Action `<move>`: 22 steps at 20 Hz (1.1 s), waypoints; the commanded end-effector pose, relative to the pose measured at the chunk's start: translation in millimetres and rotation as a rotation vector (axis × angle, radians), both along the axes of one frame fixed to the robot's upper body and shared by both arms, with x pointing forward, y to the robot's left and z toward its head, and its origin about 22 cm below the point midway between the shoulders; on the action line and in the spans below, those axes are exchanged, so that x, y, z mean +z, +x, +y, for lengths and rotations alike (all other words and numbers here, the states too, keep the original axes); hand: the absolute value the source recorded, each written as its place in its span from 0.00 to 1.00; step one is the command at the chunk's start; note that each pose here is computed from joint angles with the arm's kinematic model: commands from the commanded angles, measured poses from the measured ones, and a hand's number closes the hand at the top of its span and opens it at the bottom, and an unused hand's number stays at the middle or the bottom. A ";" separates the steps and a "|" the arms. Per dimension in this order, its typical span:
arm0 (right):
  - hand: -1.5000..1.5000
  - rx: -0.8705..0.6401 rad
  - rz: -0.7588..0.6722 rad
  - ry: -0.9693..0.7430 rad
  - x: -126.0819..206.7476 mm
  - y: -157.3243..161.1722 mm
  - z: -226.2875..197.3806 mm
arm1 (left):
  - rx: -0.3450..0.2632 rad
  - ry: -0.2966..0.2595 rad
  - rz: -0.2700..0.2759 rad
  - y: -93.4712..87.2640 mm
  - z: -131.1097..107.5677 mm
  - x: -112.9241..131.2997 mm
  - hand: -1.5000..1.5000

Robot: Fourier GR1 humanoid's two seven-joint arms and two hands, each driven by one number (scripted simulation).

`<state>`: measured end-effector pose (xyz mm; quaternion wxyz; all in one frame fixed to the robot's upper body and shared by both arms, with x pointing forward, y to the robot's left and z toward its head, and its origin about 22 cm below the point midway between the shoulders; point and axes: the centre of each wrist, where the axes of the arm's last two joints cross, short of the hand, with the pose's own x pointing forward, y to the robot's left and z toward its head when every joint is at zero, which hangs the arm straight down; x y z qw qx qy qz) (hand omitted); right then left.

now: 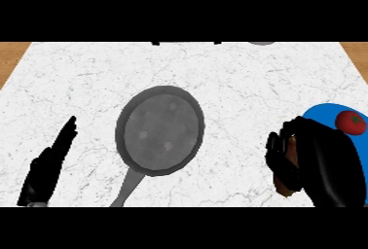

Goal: Pick the sweet potato from the plate and place it in the pan

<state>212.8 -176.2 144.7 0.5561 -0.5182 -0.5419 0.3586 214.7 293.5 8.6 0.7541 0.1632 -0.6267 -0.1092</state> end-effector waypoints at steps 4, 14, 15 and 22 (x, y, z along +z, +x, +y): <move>1.00 0.005 -0.172 0.093 44.1 -20.1 63.9 | -0.034 0.007 0.003 8.6 -8.7 -16.4 0.50; 1.00 0.052 -0.076 0.263 27.7 80.9 141.6 | -0.066 -0.012 -0.011 17.3 -17.3 5.9 0.50; 1.00 0.054 -0.036 0.296 29.6 87.4 143.0 | -0.055 -0.008 -0.004 5.8 -14.5 -7.7 0.50; 1.00 0.033 0.062 0.308 -12.3 143.0 160.7 | -0.070 0.023 -0.047 25.0 -10.9 6.0 0.50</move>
